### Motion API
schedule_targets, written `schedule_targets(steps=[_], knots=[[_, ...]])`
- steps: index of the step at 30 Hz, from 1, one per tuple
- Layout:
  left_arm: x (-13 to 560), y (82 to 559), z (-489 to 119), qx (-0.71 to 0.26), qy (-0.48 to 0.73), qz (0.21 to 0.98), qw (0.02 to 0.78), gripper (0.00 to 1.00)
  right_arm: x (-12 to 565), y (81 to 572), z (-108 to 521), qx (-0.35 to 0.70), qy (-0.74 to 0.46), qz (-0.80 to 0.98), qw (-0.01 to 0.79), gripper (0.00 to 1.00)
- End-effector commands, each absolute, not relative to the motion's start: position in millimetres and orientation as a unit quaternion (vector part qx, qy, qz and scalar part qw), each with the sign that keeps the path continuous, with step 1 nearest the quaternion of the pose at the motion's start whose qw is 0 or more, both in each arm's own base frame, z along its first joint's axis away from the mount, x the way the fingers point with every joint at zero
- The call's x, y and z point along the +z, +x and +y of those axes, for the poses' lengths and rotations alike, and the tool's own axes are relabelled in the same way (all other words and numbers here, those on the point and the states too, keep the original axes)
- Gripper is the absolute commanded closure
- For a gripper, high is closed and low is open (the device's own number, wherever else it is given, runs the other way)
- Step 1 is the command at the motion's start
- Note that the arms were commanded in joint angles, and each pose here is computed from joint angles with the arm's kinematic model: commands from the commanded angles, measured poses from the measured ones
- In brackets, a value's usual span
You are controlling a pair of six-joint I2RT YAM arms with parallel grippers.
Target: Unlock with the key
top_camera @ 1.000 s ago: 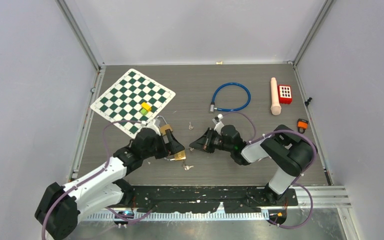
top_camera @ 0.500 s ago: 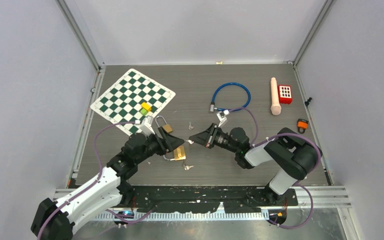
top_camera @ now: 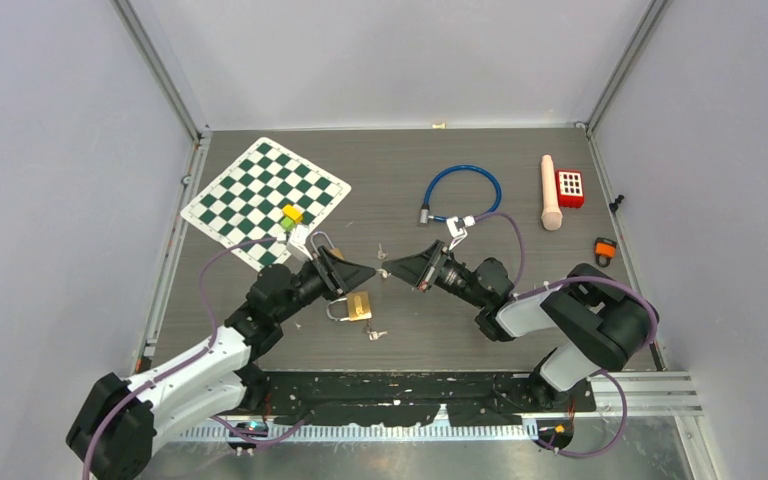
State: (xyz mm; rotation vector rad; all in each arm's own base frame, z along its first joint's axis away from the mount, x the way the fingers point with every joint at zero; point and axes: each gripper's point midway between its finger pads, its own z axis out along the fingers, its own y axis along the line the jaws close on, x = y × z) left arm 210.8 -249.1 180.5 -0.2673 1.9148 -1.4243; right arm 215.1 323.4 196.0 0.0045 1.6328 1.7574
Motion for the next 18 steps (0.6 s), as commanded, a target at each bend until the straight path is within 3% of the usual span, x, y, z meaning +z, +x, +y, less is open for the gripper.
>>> schedule_targets(steps=[1, 11, 18], knots=[[219.3, 211.7, -254.3, -0.603, -0.080, 0.690, 0.393, 0.62, 226.9, 213.0, 318.7, 0.708, -0.008, 0.588, 0.391, 0.95], [224.8, 211.1, -258.6, -0.612, -0.070, 0.684, 0.391, 0.77, 231.0, 212.4, 319.1, 0.713, -0.008, 0.581, 0.392, 0.95], [229.0, 209.2, -262.7, -0.622, -0.060, 0.678, 0.386, 0.93, 231.3, 212.1, 320.1, 0.715, -0.006, 0.580, 0.391, 0.95]])
